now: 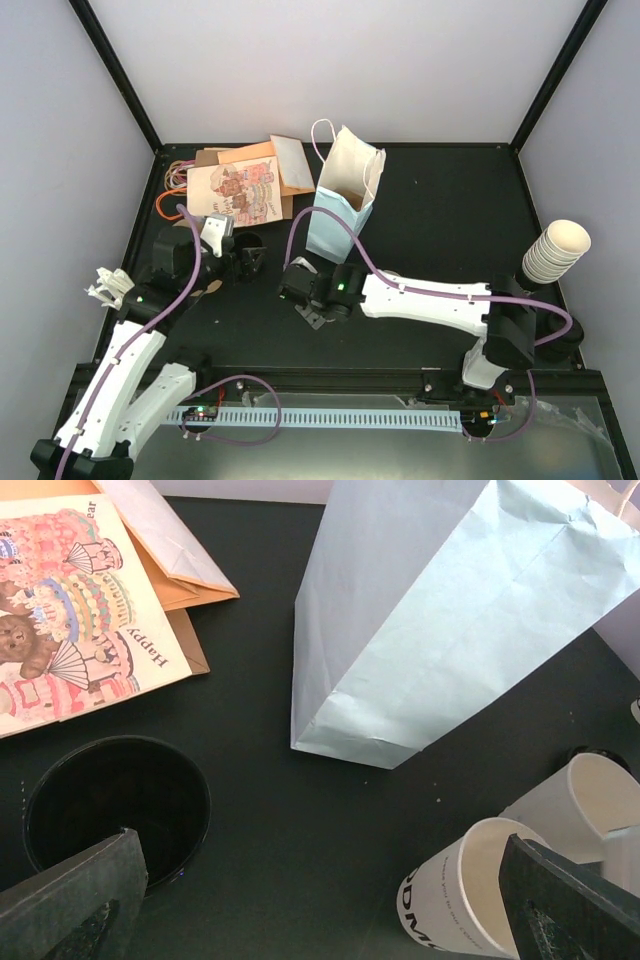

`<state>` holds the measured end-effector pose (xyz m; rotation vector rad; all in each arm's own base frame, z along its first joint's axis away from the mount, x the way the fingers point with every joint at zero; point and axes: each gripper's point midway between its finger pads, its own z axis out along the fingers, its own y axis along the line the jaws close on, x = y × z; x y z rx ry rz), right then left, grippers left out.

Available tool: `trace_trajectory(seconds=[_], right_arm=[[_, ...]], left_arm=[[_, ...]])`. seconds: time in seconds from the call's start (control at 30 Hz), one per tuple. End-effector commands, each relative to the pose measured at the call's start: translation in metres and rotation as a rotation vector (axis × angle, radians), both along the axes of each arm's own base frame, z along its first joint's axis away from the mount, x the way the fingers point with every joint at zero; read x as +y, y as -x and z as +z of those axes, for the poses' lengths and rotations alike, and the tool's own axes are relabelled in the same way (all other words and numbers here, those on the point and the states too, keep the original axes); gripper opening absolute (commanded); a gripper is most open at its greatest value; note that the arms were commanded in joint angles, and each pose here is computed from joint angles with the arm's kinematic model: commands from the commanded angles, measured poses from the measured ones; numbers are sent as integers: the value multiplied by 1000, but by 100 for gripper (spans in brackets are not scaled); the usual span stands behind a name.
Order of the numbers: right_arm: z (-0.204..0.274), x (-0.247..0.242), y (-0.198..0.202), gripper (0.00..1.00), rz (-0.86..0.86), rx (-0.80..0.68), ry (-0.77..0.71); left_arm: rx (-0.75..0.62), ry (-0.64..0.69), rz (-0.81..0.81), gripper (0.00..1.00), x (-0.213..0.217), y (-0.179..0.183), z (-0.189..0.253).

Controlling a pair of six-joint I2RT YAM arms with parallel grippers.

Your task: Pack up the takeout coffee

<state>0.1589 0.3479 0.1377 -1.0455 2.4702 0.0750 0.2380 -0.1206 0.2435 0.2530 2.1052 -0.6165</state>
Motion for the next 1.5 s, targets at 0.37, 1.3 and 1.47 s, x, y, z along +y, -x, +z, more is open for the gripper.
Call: trace_trajectory(seconds=[0.37, 1.3, 1.47], right_arm=[[37, -75, -14, 32, -176, -2, -36], [-24, -125, -21, 30, -271, 100, 34], [-33, -127, -23, 25, -274, 105, 57]], left_arm=[[-90, -11, -96, 99, -10, 2, 18], [-93, -21, -102, 99, -10, 3, 14], [-86, -21, -103, 99, -11, 2, 13]])
